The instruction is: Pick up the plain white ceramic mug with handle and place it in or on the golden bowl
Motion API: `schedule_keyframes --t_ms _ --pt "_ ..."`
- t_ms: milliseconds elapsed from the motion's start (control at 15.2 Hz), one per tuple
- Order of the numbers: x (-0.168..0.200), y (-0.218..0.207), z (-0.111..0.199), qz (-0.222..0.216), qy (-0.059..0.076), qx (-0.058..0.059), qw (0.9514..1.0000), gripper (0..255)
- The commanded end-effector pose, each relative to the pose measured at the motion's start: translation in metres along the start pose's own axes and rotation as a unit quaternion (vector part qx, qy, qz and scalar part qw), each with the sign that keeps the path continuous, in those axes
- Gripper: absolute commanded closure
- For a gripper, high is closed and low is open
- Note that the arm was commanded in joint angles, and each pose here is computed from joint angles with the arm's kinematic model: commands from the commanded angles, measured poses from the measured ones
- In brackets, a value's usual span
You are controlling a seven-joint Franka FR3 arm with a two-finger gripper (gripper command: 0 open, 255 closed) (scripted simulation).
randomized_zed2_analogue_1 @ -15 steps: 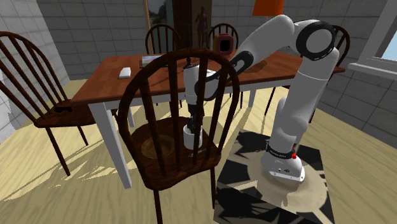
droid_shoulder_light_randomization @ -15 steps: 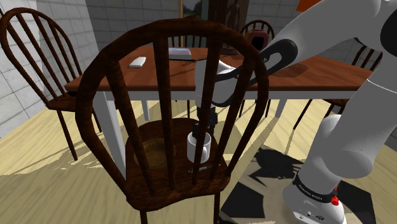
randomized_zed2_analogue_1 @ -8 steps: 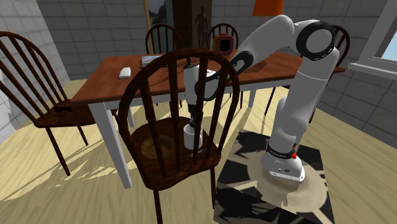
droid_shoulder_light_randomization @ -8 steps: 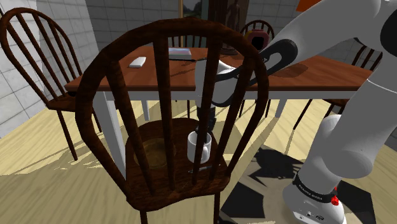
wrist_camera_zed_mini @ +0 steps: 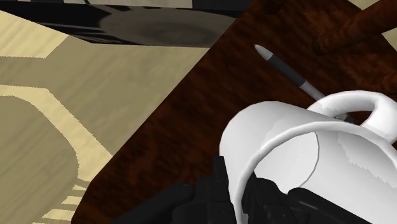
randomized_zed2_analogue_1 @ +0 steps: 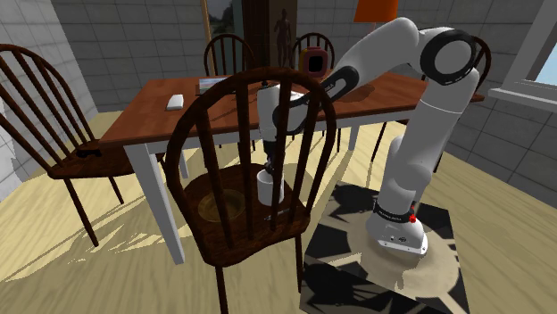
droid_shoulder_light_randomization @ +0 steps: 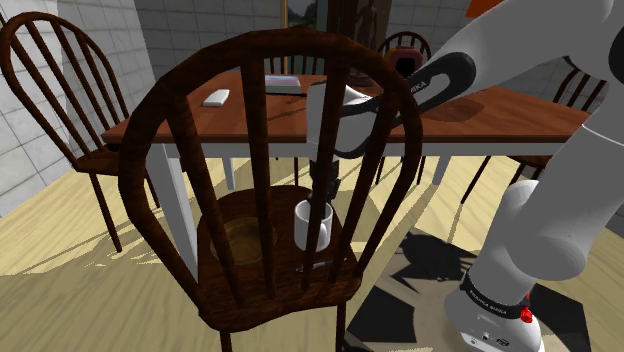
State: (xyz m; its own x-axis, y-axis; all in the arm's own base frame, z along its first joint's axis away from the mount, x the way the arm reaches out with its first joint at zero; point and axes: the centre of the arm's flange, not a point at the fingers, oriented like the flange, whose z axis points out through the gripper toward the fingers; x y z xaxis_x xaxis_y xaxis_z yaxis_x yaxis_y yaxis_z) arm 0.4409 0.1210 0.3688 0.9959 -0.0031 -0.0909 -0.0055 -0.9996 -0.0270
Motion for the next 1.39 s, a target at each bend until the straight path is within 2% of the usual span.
schedule_keyframes --t_ms 0,1122,1320 --pt "-0.002 0.0 -0.011 0.0 0.0 0.0 1.0 255" --pt "-0.01 -0.002 -0.1 0.0 0.0 0.0 1.0 255" --pt "0.014 -0.033 -0.106 0.0 0.0 0.0 1.0 255"
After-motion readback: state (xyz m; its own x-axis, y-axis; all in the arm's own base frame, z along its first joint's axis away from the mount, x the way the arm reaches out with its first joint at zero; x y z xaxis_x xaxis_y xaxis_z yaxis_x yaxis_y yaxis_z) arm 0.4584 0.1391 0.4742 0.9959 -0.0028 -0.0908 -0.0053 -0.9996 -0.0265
